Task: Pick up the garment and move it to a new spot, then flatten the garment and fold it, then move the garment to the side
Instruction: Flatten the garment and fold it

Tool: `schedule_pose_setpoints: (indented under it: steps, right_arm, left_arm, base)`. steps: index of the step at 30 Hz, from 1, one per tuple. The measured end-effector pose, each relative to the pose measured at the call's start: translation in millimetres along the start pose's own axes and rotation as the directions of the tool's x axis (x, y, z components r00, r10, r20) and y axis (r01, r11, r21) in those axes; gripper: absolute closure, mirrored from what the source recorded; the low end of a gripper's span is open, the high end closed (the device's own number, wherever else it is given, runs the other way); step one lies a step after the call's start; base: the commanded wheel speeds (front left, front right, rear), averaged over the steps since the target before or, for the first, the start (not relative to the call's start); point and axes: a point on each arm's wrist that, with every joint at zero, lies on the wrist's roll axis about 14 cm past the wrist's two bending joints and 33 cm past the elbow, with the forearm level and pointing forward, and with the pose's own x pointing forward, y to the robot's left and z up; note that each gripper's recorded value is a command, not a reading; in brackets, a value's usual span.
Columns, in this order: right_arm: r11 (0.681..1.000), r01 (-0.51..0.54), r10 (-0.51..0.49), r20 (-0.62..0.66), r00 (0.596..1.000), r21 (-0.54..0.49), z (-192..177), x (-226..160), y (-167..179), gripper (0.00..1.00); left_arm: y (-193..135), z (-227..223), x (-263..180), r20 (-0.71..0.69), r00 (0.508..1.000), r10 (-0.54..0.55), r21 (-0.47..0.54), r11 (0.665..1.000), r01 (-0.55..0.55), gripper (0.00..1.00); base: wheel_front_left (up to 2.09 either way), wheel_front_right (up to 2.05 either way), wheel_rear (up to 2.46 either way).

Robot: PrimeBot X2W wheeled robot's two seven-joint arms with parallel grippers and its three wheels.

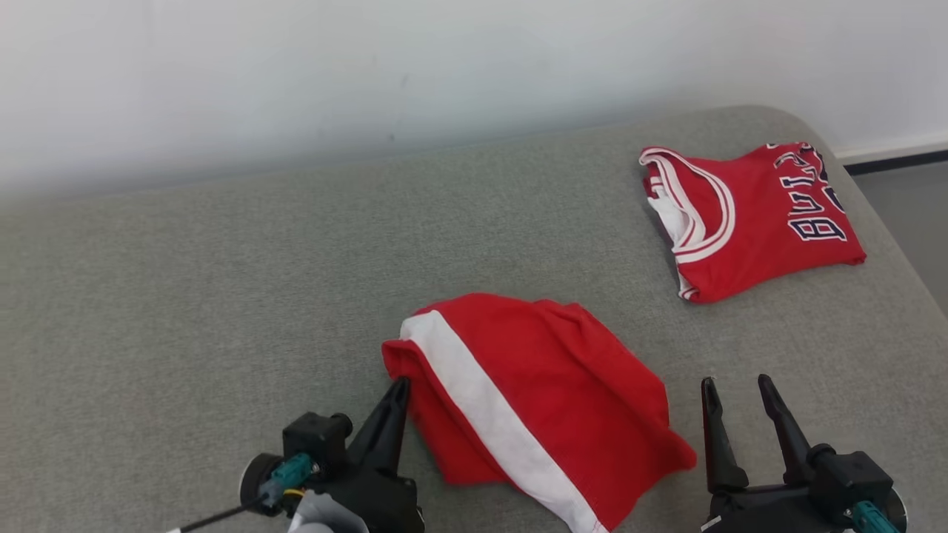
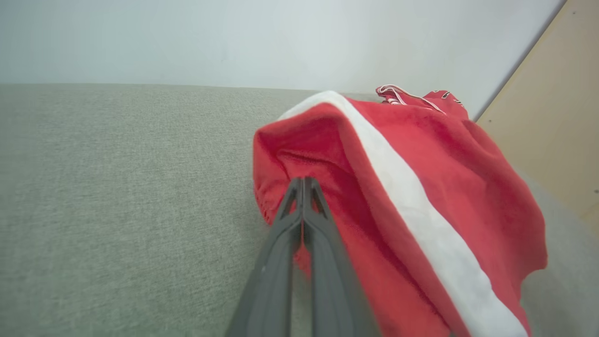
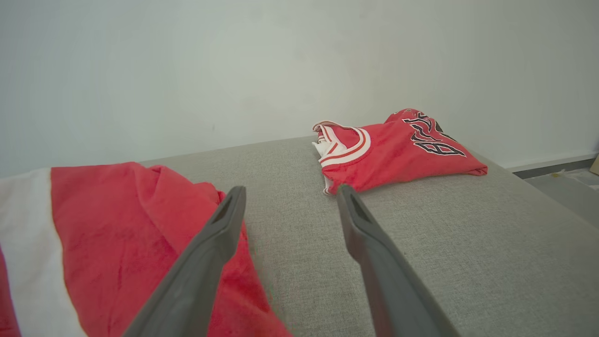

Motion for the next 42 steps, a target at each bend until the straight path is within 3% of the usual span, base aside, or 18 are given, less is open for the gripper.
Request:
schedule_pose_setpoints:
  steps: [1,2,3,4,5,9,10,11,18,33,34,35,38,42]
  right_arm:
    - [1.0,-0.006,0.006,0.0,1.0,0.002,0,0,2,0.0]
    - [1.0,-0.012,0.012,0.002,1.0,0.005,0,0,4,0.0]
    - [1.0,-0.017,0.017,0.003,1.0,0.009,1,0,6,0.0]
    - [1.0,-0.021,0.021,0.006,1.0,0.011,1,0,7,0.0]
    - [1.0,-0.024,0.024,0.008,1.0,0.011,2,0,8,0.0]
    - [0.999,-0.03,0.03,0.013,0.999,0.017,3,-1,10,0.0]
    - [0.999,-0.03,0.03,0.012,0.999,0.019,3,-1,10,0.0]
    - [0.999,-0.03,0.03,0.01,1.0,0.02,2,-2,10,0.0]
    - [0.999,-0.033,0.033,-0.002,0.999,0.028,-2,-3,12,0.0]
    - [0.999,0.027,-0.027,-0.015,1.0,0.027,-4,-4,-7,0.0]
    - [0.999,0.032,-0.031,-0.015,0.999,0.026,-5,-4,-9,0.0]
    - [0.999,0.036,-0.035,-0.016,0.999,0.026,-5,-4,-10,0.0]
    - [0.999,0.046,-0.046,-0.015,0.999,0.027,-4,-3,-12,0.0]
    - [0.999,0.034,-0.033,-0.011,0.999,0.03,-4,0,-8,0.0]
  left_arm:
    - [0,0,-3,0.0,1.0,0.0,0.008,1.0,0.0,1.0]
    - [-3,-2,-6,-0.006,1.0,-0.007,0.02,1.0,0.007,0.83]
    - [-6,-3,-8,-0.009,1.0,-0.019,0.04,0.999,0.019,0.14]
    - [-9,-1,-10,-0.004,1.0,-0.025,0.05,0.998,0.025,0.05]
    - [-9,0,-11,0.001,1.0,-0.023,0.05,0.998,0.023,1.0]
    - [-7,-2,-19,-0.001,1.0,-0.012,0.049,0.999,0.012,1.0]
    - [-6,-1,-20,0.004,1.0,-0.009,0.054,0.998,0.009,0.77]
    - [-4,0,-21,0.009,1.0,-0.005,0.057,0.998,0.004,0.0]
    - [10,-18,-27,-0.052,0.998,0.027,0.058,0.998,-0.024,0.0]
    - [1,-60,-1,-0.239,0.97,-0.052,0.057,0.996,0.067,0.0]
    - [-1,-63,0,-0.249,0.967,-0.056,0.044,0.997,0.069,0.58]
    - [-4,-63,2,-0.251,0.966,-0.064,0.039,0.996,0.076,0.99]
    - [-6,-50,13,-0.22,0.972,-0.082,0.048,0.994,0.095,1.0]
    - [24,3,27,-0.083,0.996,-0.02,0.101,0.995,0.028,1.0]
  base:
    - [0.0,0.0,0.0]
    - [0.0,0.0,0.0]
    - [0.0,0.0,0.0]
    - [0.0,0.0,0.0]
    - [0.0,0.0,0.0]
    - [0.0,0.0,0.0]
    - [0.0,0.0,0.0]
    - [0.0,0.0,0.0]
    - [0.0,0.0,0.0]
    - [0.0,0.0,0.0]
    - [0.0,0.0,0.0]
    - [0.0,0.0,0.0]
    - [0.0,0.0,0.0]
    - [0.0,0.0,0.0]
